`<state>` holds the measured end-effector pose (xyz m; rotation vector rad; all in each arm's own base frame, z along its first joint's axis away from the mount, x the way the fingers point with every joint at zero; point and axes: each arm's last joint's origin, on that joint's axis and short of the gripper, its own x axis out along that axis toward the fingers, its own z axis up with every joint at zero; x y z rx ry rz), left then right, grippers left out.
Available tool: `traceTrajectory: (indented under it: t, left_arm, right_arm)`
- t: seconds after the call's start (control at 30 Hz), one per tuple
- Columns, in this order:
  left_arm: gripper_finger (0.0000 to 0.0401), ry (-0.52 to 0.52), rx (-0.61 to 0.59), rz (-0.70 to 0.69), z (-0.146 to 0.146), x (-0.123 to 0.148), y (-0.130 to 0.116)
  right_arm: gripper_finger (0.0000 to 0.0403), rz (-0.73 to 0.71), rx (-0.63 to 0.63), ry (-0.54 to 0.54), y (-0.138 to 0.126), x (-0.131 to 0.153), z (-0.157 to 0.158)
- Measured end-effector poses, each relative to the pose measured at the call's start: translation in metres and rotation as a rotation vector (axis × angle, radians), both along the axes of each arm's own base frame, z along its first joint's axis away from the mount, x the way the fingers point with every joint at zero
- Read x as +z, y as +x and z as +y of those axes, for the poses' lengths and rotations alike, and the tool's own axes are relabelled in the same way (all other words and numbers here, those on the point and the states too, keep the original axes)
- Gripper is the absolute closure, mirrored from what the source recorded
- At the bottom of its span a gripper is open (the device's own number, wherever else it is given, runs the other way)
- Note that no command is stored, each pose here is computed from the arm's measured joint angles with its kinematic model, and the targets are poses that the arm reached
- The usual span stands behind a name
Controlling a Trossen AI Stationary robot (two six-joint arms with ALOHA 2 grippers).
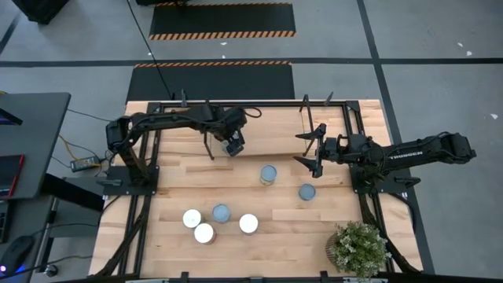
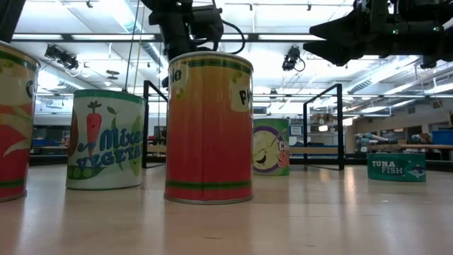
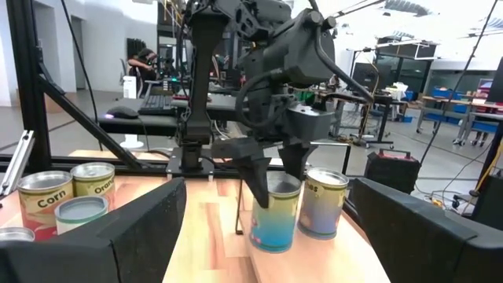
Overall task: Pick and place cans onto a shelf
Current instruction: Put the canned cherries on the shelf
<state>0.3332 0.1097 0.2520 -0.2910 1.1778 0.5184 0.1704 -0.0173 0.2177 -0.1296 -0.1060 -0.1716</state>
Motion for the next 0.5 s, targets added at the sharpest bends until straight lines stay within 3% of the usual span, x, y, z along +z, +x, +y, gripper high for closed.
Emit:
traceTrajectory:
  t: [0.3,0.5]
  left_arm:
    - [0.0013,0.056,-0.067,0.032,-0.0033,-0.0004,0.0009]
    - [0.0011,0.134,-0.077,0.06,-0.01,0.0021,0.0011]
  right_arm:
    - [0.0031,-0.001,0.0,-0.001,0.0,0.0001,0.0]
    - [0.0031,-0.002,0.001,0.003,0.0,0.0001,0.0]
